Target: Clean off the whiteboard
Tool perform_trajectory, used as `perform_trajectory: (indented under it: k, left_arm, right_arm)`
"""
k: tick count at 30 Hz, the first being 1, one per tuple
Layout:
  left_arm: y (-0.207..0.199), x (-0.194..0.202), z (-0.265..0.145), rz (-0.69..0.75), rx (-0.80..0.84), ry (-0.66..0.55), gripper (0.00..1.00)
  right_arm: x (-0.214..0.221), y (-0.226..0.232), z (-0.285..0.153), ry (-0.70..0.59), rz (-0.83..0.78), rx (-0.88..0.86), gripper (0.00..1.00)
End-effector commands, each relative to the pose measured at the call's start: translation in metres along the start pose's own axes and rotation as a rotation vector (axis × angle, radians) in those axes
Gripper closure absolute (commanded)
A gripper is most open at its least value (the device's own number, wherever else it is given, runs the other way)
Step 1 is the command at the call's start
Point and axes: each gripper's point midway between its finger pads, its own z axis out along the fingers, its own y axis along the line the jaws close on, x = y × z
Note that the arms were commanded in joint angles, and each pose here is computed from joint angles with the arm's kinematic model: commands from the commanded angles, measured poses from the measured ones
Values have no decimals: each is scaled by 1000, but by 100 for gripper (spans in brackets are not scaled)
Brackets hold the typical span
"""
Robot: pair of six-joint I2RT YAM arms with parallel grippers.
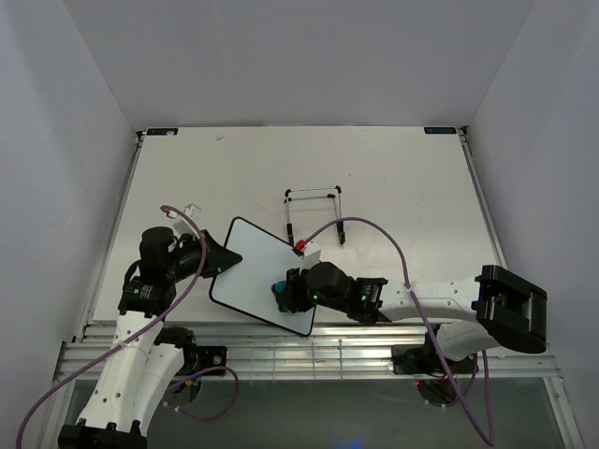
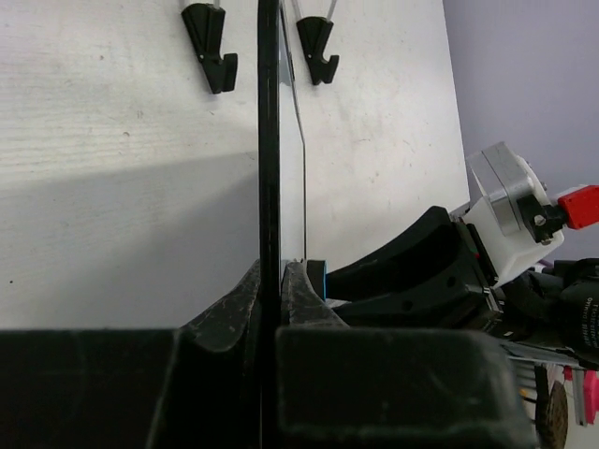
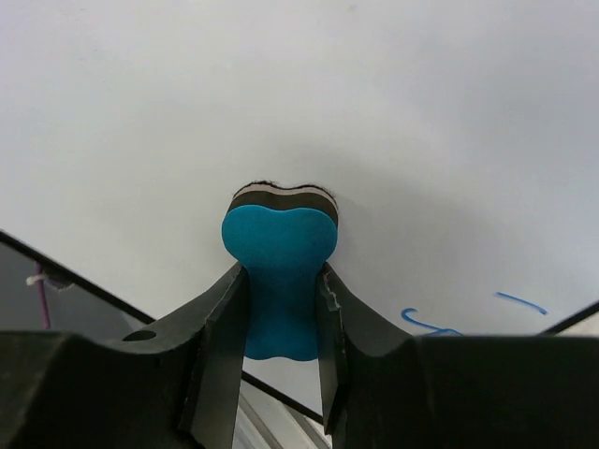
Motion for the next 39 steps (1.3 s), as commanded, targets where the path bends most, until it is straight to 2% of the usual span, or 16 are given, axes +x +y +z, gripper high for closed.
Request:
perform_trajectory:
  k: [1, 5, 9, 10, 12, 13, 16, 19, 20, 22, 23, 26, 27, 30, 33, 39]
  left_arm:
    - [-7, -29, -3, 126, -5, -114, 100]
    - [-5, -30, -3, 123, -18, -122, 100]
    - [-5, -30, -3, 121, -21, -121, 100]
    - [-5, -30, -3, 122, -20, -122, 100]
    - [-5, -30, -3, 121, -21, -121, 100]
    - [-4, -29, -3, 119, -22, -119, 100]
    - [-4, -30, -3, 122, -22, -122, 100]
    - [-5, -29, -3, 122, -19, -118, 100]
    - [-5, -30, -3, 125, -19, -121, 100]
    - [-6, -30, -3, 125, -16, -120, 100]
    - [-5, -29, -3, 124, -17, -119, 100]
    - [-6, -27, -2, 125, -4, -104, 100]
    - [-7, -27, -1, 124, -2, -100, 100]
    - [-6, -26, 0, 122, 1, -92, 100]
    - [-7, -25, 0, 122, 5, -90, 100]
    - [-5, -23, 3, 113, 6, -70, 100]
  right_arm:
    - [47, -90, 0, 110, -57, 313, 85]
    - [20, -30, 25, 77, -93, 125, 85]
    - [-12, 66, 45, 22, -210, -71, 85]
    - [-35, 100, 44, -25, -219, -144, 85]
    - [-39, 129, 46, -31, -285, -195, 85]
    - [-56, 149, 43, -62, -292, -226, 85]
    - [-55, 151, 49, -39, -339, -211, 85]
    - [-44, 125, 50, -14, -339, -133, 84]
    - [-22, 101, 49, 35, -335, -94, 84]
    - [-19, 77, 36, 29, -291, -62, 84]
    - [8, 44, 33, 85, -261, -5, 85]
    - [24, -6, 20, 118, -163, 71, 84]
    - [44, -40, 12, 161, -137, 126, 85]
    - [76, -93, -7, 229, -59, 210, 84]
    - [98, -130, -17, 273, -3, 274, 84]
    - [109, -152, -14, 362, 68, 310, 84]
